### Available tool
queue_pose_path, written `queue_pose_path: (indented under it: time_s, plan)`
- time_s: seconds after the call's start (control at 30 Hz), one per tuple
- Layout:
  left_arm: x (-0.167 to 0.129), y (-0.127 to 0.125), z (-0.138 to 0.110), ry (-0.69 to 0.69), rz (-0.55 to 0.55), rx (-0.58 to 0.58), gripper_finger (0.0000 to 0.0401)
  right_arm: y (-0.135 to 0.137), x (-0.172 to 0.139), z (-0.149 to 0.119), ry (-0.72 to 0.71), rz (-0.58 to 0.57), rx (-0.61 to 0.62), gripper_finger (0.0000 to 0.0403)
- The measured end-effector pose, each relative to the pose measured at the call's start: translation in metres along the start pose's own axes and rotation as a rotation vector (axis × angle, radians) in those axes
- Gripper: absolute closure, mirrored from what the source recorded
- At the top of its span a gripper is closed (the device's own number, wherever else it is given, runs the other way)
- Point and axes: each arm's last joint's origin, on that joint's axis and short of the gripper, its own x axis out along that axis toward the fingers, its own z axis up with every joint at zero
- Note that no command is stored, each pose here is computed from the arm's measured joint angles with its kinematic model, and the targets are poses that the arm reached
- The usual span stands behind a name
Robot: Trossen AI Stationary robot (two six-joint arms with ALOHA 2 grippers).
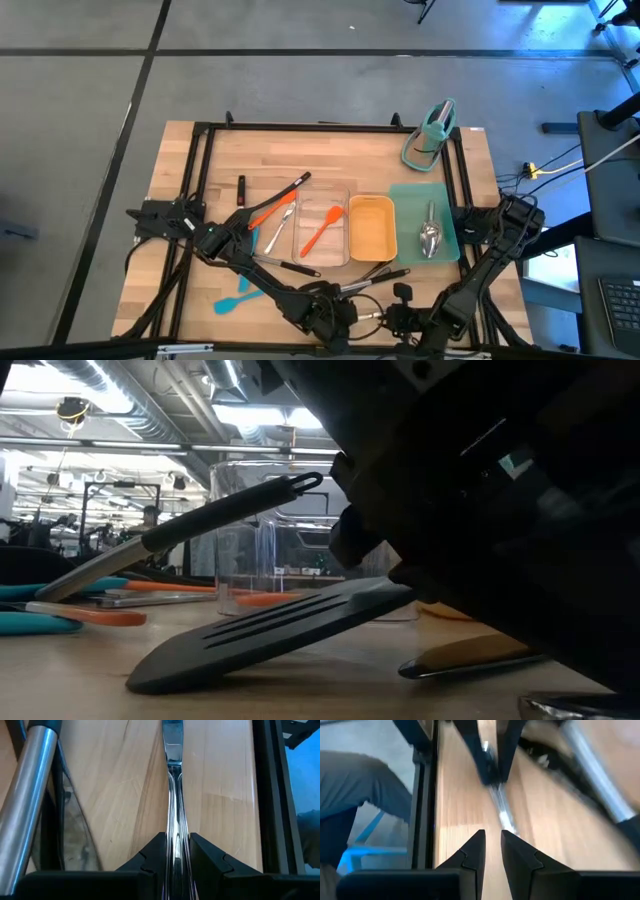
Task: Pick & Place Kitchen Items
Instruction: Put the silver table knife into the yellow bin
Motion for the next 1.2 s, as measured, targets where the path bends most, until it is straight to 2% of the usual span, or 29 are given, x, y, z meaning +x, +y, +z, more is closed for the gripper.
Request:
queue_pose_path:
  time_s: [0.2, 0.43, 0.6, 1.2]
  plan:
    - [0.000, 0.001, 0.001, 0.003, 0.003, -0.005, 0.0332, -0.005, 0.015, -0.001, 0.088, 0.003, 0.042, 0.0338]
    - [0.001, 0.003, 0.003, 0.017, -0.011, -0.059, 0.0332, -0.005, 0.017, -0.001, 0.085, 0.008, 0.023, 0.0338]
    - [0.002, 0.007, 0.008, 0.046, -0.053, -0.145, 0.0333, -0.002, 0.017, 0.002, 0.062, 0.042, 0.001, 0.0335]
    - [-0.011, 0.001, 0.019, 0.074, -0.172, -0.247, 0.0334, -0.005, 0.019, 0.000, 0.075, 0.019, -0.196, 0.0248]
